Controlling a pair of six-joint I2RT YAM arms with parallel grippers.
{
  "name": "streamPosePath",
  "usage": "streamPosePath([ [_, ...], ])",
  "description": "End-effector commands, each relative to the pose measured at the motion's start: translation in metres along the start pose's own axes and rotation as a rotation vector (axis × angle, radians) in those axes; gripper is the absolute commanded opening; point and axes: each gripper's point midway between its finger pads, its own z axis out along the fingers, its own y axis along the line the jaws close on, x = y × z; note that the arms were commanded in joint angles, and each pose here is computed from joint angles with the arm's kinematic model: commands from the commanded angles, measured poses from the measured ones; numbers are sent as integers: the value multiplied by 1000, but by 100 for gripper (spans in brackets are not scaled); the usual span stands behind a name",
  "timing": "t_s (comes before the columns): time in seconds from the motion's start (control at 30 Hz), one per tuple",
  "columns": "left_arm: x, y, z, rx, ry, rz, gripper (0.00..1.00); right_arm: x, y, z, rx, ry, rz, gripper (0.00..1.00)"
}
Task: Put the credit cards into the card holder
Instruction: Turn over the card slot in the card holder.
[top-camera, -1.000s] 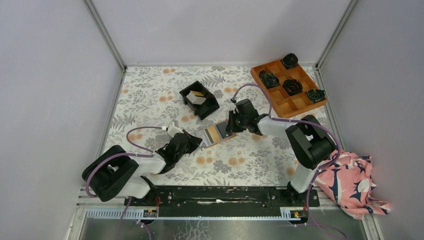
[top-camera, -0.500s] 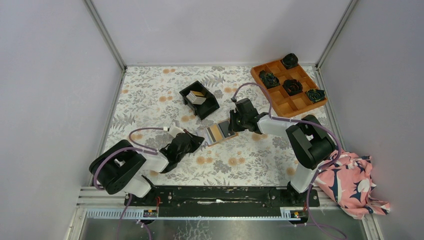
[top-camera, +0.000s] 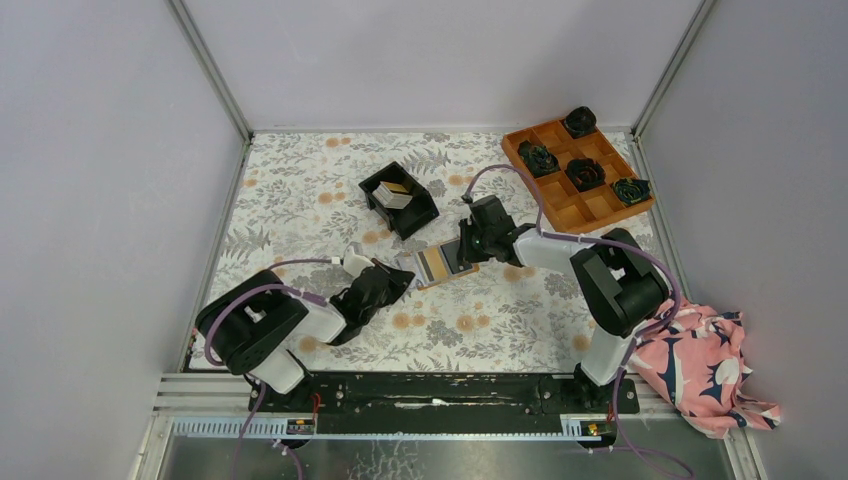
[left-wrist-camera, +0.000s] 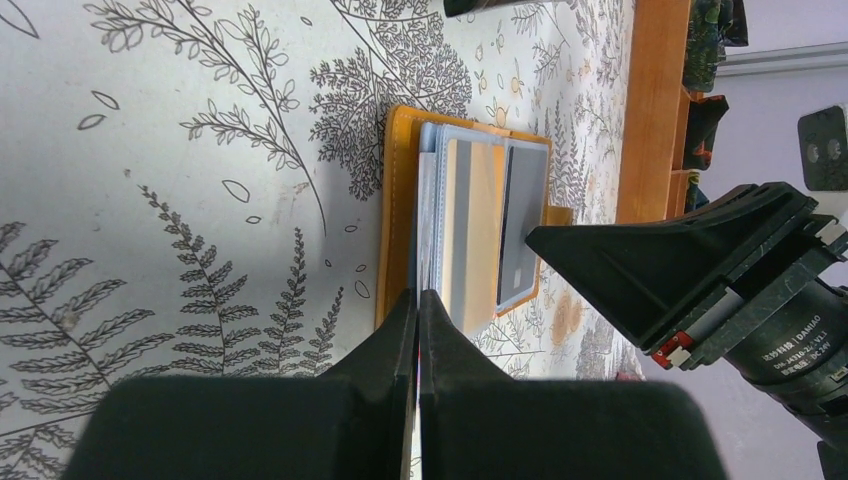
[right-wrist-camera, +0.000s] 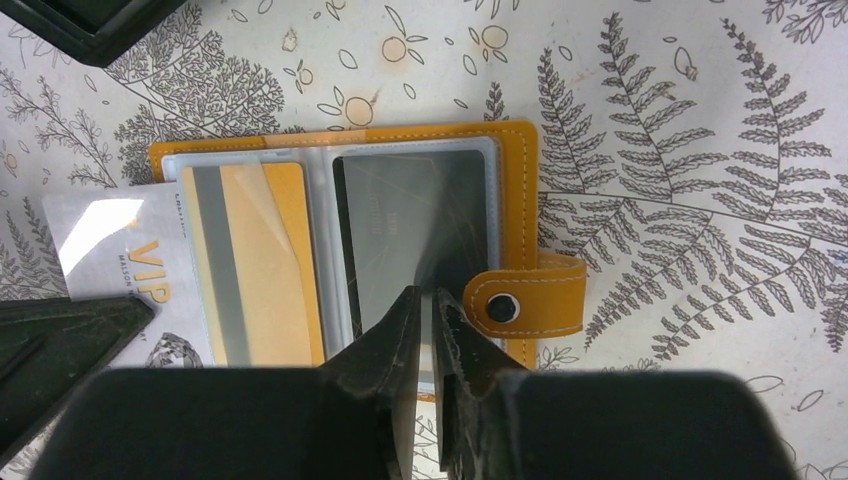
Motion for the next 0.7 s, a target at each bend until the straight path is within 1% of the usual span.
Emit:
streamPosePath([
  [0.0,0,-7,4,15,-22,-2,0,8,-1,7,9,44,-13,15],
  [0.37,1,-44,6,107,-44,26,0,16,-2,12,8,71,-5,15],
  [0.53,-2,-68,10,129,-74,72,0,15,-1,12,8,74,-3,15],
  [0.67,3,-84,17,141,-69,105,0,12,-1,11,10,67,-5,15],
])
